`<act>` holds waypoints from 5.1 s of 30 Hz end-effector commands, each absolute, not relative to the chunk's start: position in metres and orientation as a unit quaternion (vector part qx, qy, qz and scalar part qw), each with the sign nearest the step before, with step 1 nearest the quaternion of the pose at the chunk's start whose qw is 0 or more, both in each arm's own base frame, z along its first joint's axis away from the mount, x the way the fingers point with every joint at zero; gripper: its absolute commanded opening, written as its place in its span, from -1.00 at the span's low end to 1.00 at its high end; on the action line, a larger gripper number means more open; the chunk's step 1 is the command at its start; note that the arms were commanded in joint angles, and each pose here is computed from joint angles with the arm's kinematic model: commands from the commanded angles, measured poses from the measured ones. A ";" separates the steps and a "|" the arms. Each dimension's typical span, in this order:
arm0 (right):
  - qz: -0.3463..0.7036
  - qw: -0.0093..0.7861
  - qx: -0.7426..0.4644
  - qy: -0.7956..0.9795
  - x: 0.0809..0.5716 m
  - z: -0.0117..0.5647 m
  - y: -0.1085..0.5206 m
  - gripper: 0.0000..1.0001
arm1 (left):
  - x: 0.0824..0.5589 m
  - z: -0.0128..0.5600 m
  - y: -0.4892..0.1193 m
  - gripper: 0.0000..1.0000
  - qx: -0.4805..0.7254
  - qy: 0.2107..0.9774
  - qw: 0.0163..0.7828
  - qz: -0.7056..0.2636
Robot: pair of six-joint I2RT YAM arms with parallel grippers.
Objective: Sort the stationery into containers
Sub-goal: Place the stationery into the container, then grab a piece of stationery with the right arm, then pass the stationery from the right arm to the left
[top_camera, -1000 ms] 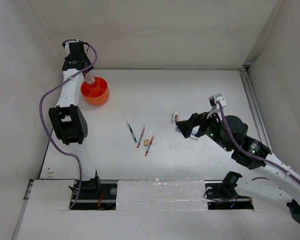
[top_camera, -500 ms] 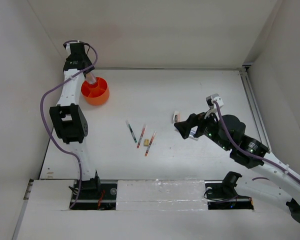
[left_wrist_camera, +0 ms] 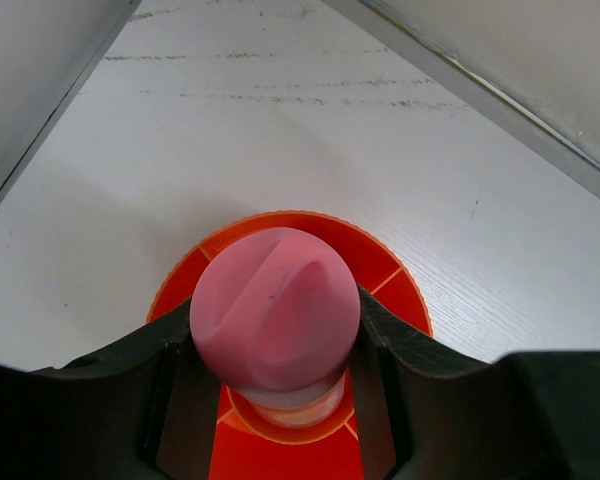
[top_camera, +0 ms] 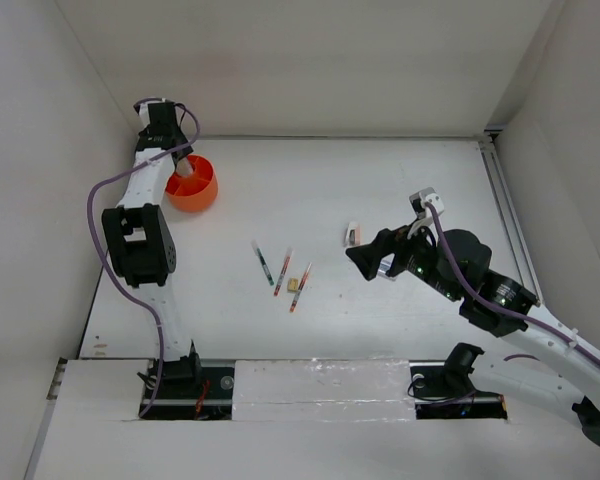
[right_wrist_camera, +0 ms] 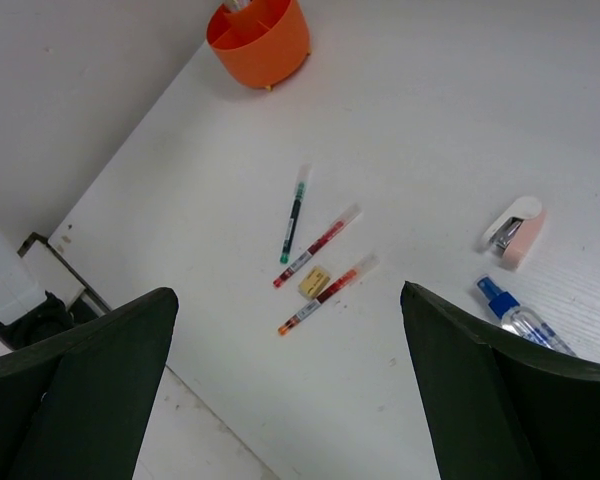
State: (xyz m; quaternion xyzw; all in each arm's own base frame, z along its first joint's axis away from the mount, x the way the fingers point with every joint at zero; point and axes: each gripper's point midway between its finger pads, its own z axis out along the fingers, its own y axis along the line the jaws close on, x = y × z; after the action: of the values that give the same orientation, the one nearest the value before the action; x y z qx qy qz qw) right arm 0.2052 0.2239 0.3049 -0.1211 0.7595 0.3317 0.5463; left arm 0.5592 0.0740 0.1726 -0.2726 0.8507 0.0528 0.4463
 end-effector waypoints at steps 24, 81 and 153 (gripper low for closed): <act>0.367 0.565 -0.139 0.726 0.200 0.326 0.234 0.99 | 0.540 0.268 0.055 0.78 -0.258 0.796 0.546 0.028; 0.134 0.371 0.102 0.913 0.231 0.102 0.348 0.41 | 0.319 0.286 -0.031 0.99 -0.195 0.802 0.534 -0.181; 0.182 0.463 -0.159 0.853 0.238 0.167 0.353 -1.00 | 0.303 0.322 -0.132 0.99 -0.041 0.741 0.479 -0.469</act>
State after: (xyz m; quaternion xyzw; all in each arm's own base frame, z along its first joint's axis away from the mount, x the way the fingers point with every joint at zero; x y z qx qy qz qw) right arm 0.2178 0.3250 0.1140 -0.0883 0.8983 0.1202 0.4133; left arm 0.3147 -0.0951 0.3009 -0.1041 0.7835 -0.3523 0.5012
